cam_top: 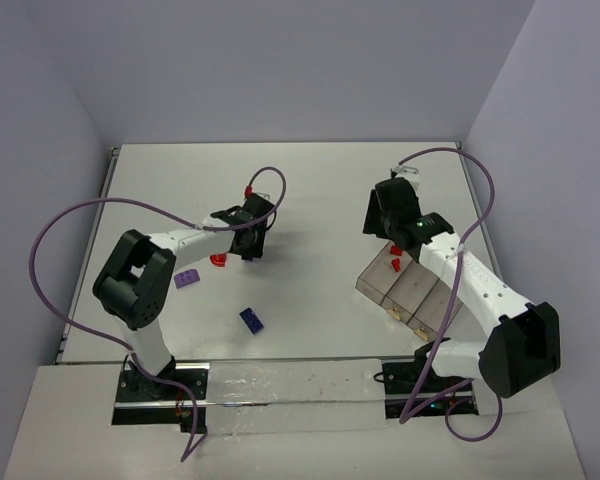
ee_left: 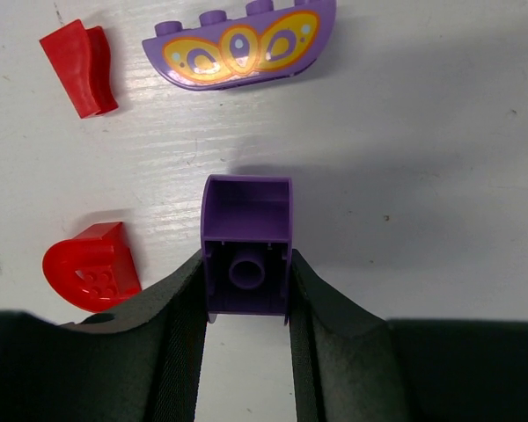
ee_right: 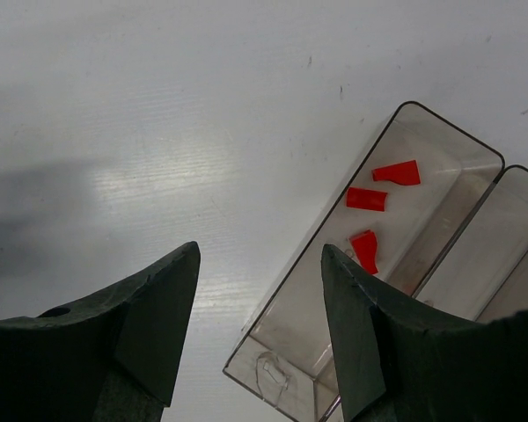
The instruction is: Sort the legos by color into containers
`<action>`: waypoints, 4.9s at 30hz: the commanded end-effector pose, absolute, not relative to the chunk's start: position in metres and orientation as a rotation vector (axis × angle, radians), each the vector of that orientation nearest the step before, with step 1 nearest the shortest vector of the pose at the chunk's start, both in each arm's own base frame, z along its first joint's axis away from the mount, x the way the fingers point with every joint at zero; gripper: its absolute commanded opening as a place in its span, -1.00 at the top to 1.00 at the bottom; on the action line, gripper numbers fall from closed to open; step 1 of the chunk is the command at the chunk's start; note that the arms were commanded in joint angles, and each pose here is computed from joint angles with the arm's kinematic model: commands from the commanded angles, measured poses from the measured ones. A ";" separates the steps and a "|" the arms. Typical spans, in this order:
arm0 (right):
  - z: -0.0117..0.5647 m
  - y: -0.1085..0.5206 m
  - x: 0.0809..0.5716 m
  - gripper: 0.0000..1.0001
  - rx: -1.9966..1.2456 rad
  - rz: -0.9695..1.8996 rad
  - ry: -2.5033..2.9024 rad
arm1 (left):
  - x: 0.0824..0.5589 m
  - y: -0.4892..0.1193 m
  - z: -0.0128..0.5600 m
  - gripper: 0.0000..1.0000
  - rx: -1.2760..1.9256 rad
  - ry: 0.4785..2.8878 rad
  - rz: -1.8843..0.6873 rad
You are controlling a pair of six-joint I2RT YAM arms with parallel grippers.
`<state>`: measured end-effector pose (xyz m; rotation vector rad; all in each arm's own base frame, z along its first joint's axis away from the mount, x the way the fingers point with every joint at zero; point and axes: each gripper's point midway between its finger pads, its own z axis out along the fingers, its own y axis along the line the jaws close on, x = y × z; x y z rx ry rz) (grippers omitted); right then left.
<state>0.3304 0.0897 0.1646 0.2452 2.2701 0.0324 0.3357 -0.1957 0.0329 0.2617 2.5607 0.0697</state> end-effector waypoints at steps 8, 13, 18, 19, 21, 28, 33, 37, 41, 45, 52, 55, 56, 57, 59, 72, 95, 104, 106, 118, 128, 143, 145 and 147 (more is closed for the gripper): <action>0.193 0.074 0.337 -0.30 0.299 0.035 2.182 | 0.342 -0.288 0.067 0.73 0.153 2.525 -0.205; 0.188 0.073 0.333 -0.30 0.297 0.030 2.196 | 0.340 -0.304 0.051 0.67 -0.010 2.576 -0.155; 0.191 0.066 0.331 -0.30 0.305 0.010 2.185 | 0.338 -0.319 0.040 0.57 -0.033 2.587 -0.117; 0.191 0.065 0.331 -0.30 0.306 0.009 2.184 | 0.337 -0.320 0.038 0.55 -0.033 2.591 -0.112; 0.189 0.065 0.330 -0.30 0.310 0.013 2.187 | 0.335 -0.323 0.036 0.34 -0.031 2.597 -0.110; 0.186 0.066 0.327 -0.31 0.303 0.022 2.200 | 0.334 -0.326 0.044 -0.74 -0.006 2.586 -0.132; 0.187 0.074 0.329 -0.32 0.286 0.068 2.203 | 0.339 -0.323 0.087 -0.85 0.014 2.524 -0.150; 0.185 0.091 0.330 -0.32 0.250 0.126 2.217 | 0.349 -0.302 0.130 -0.84 -0.025 2.458 -0.178; 0.174 0.126 0.330 -0.32 0.174 0.181 2.259 | 0.360 -0.259 0.159 -0.83 -0.148 2.415 -0.237; 0.163 0.177 0.329 -0.32 0.054 0.238 2.303 | 0.372 -0.201 0.163 -0.83 -0.299 2.381 -0.129; 0.142 0.280 0.329 -0.64 -0.127 0.326 2.370 | 0.371 -0.148 0.167 -0.84 -0.411 2.344 -0.023; 0.133 0.304 0.333 -0.71 -0.133 0.349 2.380 | 0.366 -0.139 0.167 -0.84 -0.419 2.342 0.010; 0.124 0.310 0.335 -0.72 -0.132 0.342 2.396 | 0.365 -0.139 0.168 -0.84 -0.419 2.337 0.007; 0.119 0.314 0.338 -0.73 -0.127 0.338 2.404 | 0.364 -0.138 0.167 -0.84 -0.420 2.340 0.006; 0.117 0.323 0.347 -0.74 -0.098 0.327 2.402 | 0.361 -0.138 0.165 -0.84 -0.420 2.344 -0.006; 0.080 0.300 0.359 -0.74 -0.034 0.061 2.438 | 0.356 -0.134 0.161 -0.84 -0.409 2.344 -0.004; 0.086 0.295 0.356 0.84 -0.022 0.093 2.420 | 0.356 -0.130 0.161 -0.84 -0.409 2.341 0.004; 0.154 0.171 0.346 0.86 0.184 0.089 2.280 | 0.359 -0.127 0.174 -0.84 -0.377 2.319 0.006; 0.152 0.138 0.337 0.86 0.255 0.052 2.276 | 0.359 -0.126 0.176 -0.84 -0.377 2.315 0.002; 0.152 -0.045 0.270 0.83 0.747 -0.216 2.143 | 0.364 -0.136 0.177 -0.84 -0.334 2.326 -0.045; 0.130 -0.057 0.289 0.62 0.798 -0.184 2.163 | 0.362 -0.139 0.179 -0.84 -0.341 2.323 -0.078; 0.150 -0.036 0.309 -0.34 0.688 -0.088 2.155 | 0.360 -0.133 0.183 -0.84 -0.350 2.311 -0.051; 0.164 -0.012 0.317 -0.35 0.590 -0.044 2.157 | 0.360 -0.133 0.182 -0.85 -0.350 2.314 -0.046; 0.174 0.016 0.322 -0.36 0.481 -0.022 2.176 | 0.361 -0.134 0.179 -0.85 -0.347 2.321 -0.046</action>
